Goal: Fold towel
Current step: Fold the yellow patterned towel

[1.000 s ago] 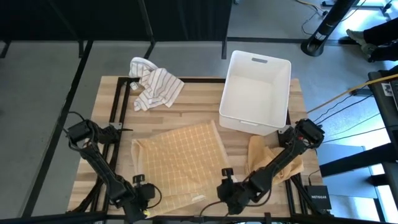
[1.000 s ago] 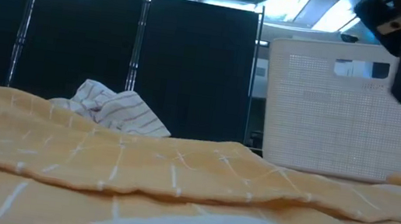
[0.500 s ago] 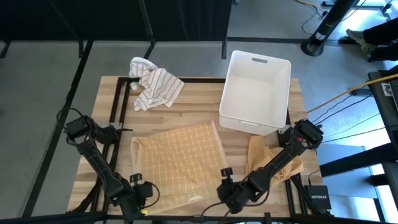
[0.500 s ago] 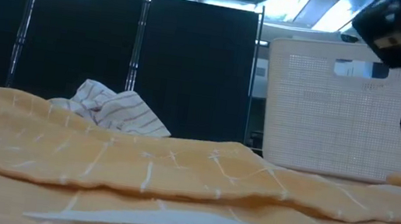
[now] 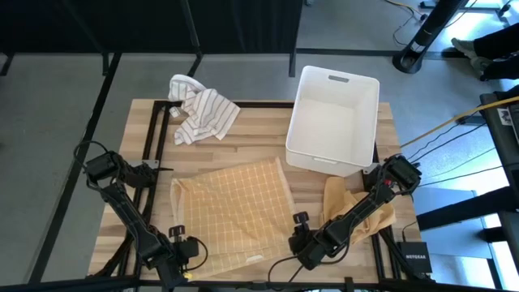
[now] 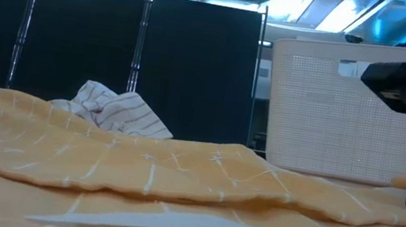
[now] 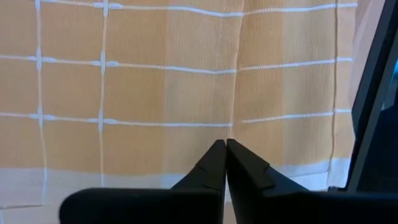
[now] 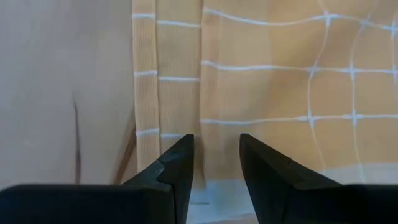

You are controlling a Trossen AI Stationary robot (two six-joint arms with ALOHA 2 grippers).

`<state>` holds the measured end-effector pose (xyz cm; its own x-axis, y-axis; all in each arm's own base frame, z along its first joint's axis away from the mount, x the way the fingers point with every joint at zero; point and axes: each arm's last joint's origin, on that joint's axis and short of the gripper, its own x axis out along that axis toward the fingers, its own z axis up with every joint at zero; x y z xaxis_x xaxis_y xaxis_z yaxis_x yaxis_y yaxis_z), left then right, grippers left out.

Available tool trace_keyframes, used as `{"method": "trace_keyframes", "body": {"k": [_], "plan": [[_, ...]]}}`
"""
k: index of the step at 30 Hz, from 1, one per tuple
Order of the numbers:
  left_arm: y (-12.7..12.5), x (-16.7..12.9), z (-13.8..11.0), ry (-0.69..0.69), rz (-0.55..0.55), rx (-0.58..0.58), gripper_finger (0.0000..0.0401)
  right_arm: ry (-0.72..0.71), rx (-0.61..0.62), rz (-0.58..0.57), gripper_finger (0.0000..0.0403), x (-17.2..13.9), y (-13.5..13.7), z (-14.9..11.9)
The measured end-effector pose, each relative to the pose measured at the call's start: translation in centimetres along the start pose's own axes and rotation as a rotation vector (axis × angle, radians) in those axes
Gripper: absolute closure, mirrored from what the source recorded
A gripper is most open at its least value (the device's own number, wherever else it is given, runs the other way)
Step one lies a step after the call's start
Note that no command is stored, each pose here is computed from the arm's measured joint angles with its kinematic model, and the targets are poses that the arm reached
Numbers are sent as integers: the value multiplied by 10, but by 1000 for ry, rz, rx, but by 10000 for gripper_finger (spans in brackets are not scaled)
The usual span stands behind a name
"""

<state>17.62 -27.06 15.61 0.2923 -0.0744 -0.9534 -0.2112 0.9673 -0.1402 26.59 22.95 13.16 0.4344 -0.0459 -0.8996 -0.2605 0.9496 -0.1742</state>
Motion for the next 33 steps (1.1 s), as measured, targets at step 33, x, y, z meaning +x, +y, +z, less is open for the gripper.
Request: {"method": "trace_keyframes", "body": {"k": [33], "plan": [[4,8,-13,47,32,-17,288,-17,57,-40,271,0,-1,0]]}}
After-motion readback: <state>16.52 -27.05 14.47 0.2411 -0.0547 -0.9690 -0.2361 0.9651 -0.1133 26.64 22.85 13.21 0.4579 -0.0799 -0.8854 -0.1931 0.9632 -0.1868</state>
